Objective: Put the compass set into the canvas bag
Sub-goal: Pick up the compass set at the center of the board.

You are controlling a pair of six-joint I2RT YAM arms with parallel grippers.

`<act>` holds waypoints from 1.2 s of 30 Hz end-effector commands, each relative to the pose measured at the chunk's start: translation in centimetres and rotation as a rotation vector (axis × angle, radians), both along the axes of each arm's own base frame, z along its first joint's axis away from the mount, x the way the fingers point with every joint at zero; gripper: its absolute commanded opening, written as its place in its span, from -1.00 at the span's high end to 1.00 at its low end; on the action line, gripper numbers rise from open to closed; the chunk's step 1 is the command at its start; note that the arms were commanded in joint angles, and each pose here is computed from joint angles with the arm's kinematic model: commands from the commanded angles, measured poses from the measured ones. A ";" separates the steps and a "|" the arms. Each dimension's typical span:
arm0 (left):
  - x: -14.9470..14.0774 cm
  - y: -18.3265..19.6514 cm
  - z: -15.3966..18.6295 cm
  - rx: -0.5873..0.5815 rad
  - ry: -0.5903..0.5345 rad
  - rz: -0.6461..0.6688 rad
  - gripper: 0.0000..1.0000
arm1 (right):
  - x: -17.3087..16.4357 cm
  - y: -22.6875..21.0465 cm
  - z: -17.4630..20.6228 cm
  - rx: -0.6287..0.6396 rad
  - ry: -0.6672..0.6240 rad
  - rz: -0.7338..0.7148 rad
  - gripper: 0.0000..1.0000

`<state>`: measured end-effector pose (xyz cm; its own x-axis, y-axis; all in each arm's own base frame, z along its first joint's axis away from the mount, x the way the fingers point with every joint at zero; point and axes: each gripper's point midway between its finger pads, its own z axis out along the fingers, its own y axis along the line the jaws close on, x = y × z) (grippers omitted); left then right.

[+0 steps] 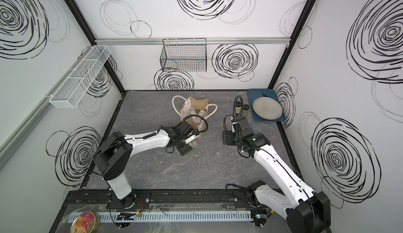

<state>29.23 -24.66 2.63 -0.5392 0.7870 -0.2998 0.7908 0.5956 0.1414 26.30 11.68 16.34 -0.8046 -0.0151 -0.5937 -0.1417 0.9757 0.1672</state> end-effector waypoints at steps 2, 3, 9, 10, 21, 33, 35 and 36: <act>0.9 -0.2 -0.4 -0.003 0.006 0.022 -0.52 | 0.3 0.2 -0.4 0.010 -0.007 0.001 -0.67; 0.9 -0.1 -0.8 0.004 0.017 0.023 -0.51 | 0.3 0.2 -0.6 0.009 -0.001 0.002 -0.67; 0.0 -0.3 -2.1 0.008 0.075 0.013 -0.33 | 0.6 0.5 -0.9 0.008 0.008 0.010 -0.67; -0.3 -0.3 -2.3 0.010 0.086 0.008 -0.28 | 0.7 0.5 -0.9 0.007 0.008 0.010 -0.67; -1.2 -0.3 -1.7 0.010 0.097 0.003 0.21 | 0.9 0.5 -0.5 0.008 -0.001 0.007 -0.67; -3.7 -0.1 7.5 -0.172 -0.060 0.091 0.33 | 0.6 -0.4 1.1 -0.005 -0.049 -0.019 -0.67; -4.3 0.1 9.3 -0.206 -0.086 0.111 0.35 | 0.7 -0.6 1.5 -0.003 -0.061 -0.024 -0.67; -4.5 0.3 10.5 -0.226 -0.104 0.123 0.36 | 0.6 -0.6 1.6 -0.003 -0.066 -0.024 -0.67</act>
